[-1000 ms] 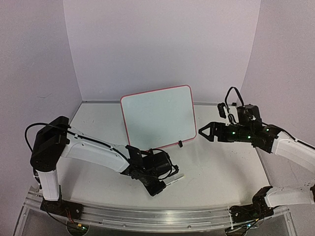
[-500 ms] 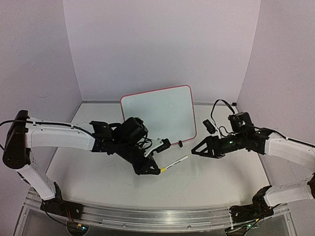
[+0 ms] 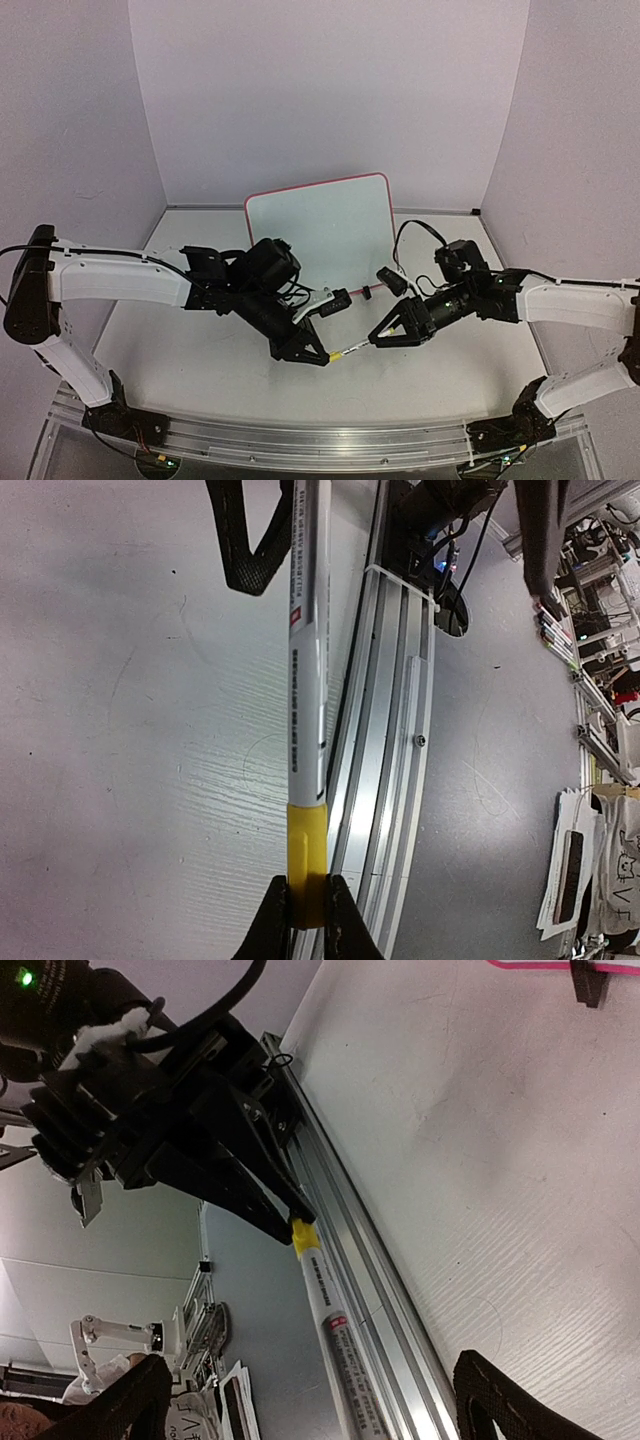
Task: Write a sentence on the whiteboard
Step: Pass from the left arm to the right
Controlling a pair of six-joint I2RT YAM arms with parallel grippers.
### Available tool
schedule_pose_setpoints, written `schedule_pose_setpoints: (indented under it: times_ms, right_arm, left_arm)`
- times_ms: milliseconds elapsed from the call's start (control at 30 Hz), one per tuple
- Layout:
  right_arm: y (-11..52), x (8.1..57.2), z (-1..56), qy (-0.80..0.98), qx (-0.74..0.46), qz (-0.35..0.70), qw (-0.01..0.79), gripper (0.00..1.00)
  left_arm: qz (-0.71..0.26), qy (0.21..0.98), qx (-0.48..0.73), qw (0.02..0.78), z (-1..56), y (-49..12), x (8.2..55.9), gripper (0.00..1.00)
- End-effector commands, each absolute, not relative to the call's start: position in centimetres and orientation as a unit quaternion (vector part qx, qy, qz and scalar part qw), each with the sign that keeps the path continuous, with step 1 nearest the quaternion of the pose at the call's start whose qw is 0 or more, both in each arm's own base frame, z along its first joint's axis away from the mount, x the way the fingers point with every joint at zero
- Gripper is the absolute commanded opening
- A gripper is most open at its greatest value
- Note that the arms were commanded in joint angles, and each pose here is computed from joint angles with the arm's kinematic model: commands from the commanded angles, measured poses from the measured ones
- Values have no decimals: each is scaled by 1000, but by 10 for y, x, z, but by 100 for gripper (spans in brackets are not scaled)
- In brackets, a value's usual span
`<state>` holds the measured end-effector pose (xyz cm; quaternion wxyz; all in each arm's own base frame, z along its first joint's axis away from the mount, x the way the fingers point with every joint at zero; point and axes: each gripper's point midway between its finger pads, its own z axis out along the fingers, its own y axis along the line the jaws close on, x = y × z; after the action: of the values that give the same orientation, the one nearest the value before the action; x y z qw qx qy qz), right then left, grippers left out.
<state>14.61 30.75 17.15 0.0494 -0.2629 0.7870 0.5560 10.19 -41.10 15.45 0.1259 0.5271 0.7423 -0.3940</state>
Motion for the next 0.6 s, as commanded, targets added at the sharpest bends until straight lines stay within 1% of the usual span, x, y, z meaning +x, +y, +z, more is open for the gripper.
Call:
schedule_pose_setpoints:
  times_ms: [0,367,567]
  right_arm:
    - [325,146,186,763,-288,576,55,93]
    - [350,138,186,747,-308,588,44,85]
    - [357,132,184,742,-316,589,36,78]
  left_arm:
    - [-415,725,533,135,177,-420,100,0]
    - [-421,722,534,124,172,-423,97,0]
    - [-417,725,534,119,166,-425,98,0]
